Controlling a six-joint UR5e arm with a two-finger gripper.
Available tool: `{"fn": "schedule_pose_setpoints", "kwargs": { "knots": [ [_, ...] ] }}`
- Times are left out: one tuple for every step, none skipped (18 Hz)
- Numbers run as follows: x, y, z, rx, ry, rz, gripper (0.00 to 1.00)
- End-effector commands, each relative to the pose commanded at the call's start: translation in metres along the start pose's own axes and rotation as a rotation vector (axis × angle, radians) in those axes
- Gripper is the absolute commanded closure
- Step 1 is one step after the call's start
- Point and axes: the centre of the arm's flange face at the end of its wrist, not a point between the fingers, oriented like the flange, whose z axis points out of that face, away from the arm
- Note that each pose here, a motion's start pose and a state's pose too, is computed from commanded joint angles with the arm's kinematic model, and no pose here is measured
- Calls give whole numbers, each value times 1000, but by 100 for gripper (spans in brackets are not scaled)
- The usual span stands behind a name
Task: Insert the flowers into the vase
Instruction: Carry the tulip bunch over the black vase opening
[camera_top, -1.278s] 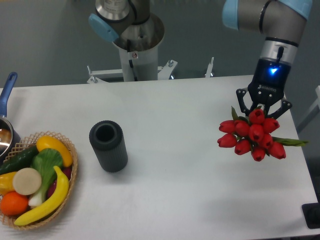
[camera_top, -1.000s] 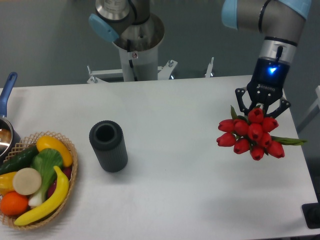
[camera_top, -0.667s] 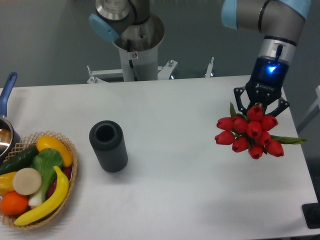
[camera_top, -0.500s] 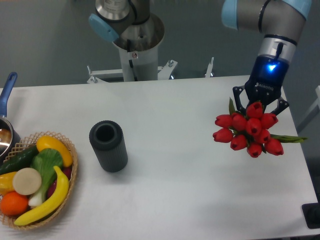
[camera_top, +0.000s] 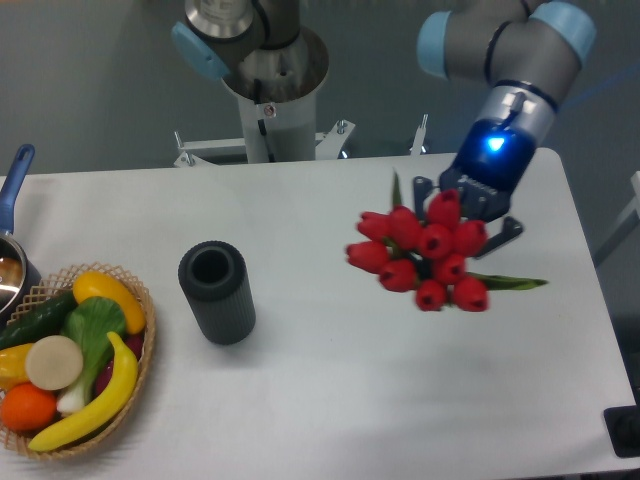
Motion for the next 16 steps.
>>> {"fn": "schedule_pose_setpoints", "kwargs": {
  "knots": [
    [11, -1, 6, 28, 25, 7, 81],
    [24, -8, 11, 53, 45, 24, 81],
    [34, -7, 16, 76, 65, 18, 81],
    [45, -8, 20, 99, 85, 11, 81],
    [58, -10, 26, 124, 108, 13, 81],
    [69, -14, 30, 145, 127, 17, 81],
    [78, -18, 33, 160, 143, 25, 81],
    [86, -22, 38, 164, 157, 31, 81],
    [97, -25, 48, 165, 181, 33, 81],
    [106, -31, 54, 166, 198, 45, 81],
    [113, -33, 58, 169, 211, 47, 81],
    [120, -36, 62, 175, 225, 53, 81],
    [128, -41, 67, 183, 242, 60, 81],
    [133, -39, 72, 184, 254, 53, 81],
    [140, -40, 76, 183, 268, 55, 81],
    [144, -39, 79, 184, 275, 51, 81]
  ]
}}
